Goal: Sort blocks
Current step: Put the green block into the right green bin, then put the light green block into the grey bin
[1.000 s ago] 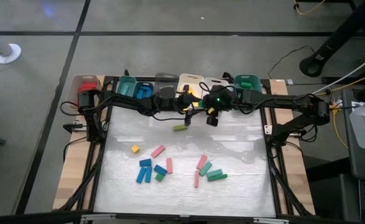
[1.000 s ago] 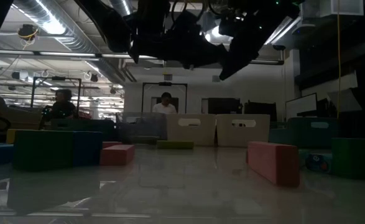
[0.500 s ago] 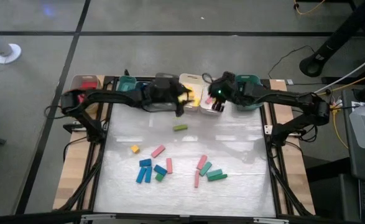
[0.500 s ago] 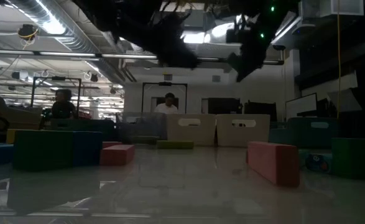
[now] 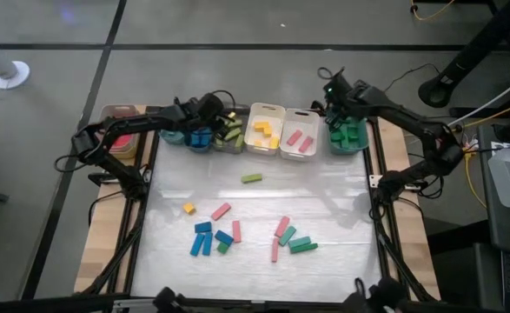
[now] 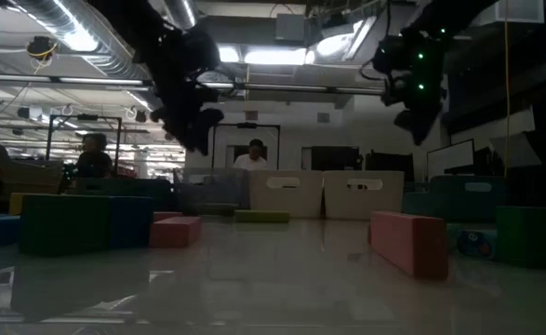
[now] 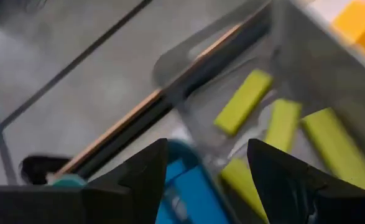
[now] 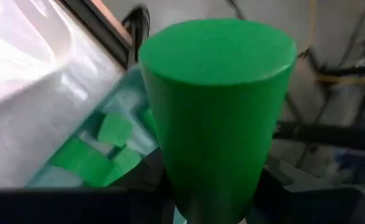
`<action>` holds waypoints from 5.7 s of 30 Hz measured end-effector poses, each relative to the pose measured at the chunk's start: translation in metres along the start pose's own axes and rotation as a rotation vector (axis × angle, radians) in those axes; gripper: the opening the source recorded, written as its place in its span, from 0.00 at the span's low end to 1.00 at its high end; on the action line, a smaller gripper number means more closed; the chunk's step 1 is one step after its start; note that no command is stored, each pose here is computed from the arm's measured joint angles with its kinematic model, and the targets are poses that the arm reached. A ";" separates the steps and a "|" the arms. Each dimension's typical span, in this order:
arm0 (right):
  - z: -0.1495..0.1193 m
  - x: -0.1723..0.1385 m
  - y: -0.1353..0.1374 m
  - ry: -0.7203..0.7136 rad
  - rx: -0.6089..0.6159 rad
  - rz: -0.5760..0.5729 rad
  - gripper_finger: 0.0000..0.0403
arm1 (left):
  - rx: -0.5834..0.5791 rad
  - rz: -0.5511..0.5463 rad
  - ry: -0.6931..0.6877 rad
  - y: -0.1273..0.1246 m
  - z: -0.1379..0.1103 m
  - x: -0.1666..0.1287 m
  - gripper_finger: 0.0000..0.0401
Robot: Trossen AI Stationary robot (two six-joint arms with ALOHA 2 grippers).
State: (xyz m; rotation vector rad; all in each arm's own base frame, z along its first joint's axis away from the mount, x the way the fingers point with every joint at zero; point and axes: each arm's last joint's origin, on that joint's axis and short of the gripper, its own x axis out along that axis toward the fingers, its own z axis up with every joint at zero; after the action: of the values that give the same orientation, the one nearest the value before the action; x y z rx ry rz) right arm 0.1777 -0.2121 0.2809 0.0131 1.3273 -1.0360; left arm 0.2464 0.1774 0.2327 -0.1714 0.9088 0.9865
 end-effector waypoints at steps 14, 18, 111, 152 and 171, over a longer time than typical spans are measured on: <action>-0.013 0.017 -0.026 0.046 0.105 0.180 0.33 | -0.110 0.089 0.145 0.030 -0.027 0.022 0.52; -0.013 0.017 -0.026 0.043 0.105 0.180 0.33 | -0.119 0.101 0.179 0.033 -0.030 0.022 0.52; 0.034 -0.053 0.129 -0.432 -0.345 0.652 0.52 | -0.307 0.078 0.006 0.038 -0.047 -0.009 0.28; 0.044 0.017 0.297 -0.517 -0.608 0.886 0.46 | 0.140 -0.416 0.002 -0.078 -0.077 -0.071 0.28; 0.089 -0.045 0.266 -0.583 -0.638 0.795 0.31 | 0.205 -0.308 0.493 -0.083 -0.145 -0.107 0.28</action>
State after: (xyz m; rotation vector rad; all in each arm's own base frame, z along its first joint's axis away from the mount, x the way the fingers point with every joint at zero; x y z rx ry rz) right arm 0.4160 -0.0796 0.2025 -0.2105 0.9185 0.0901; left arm 0.2024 -0.0127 0.1974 -0.3792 1.3806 0.5640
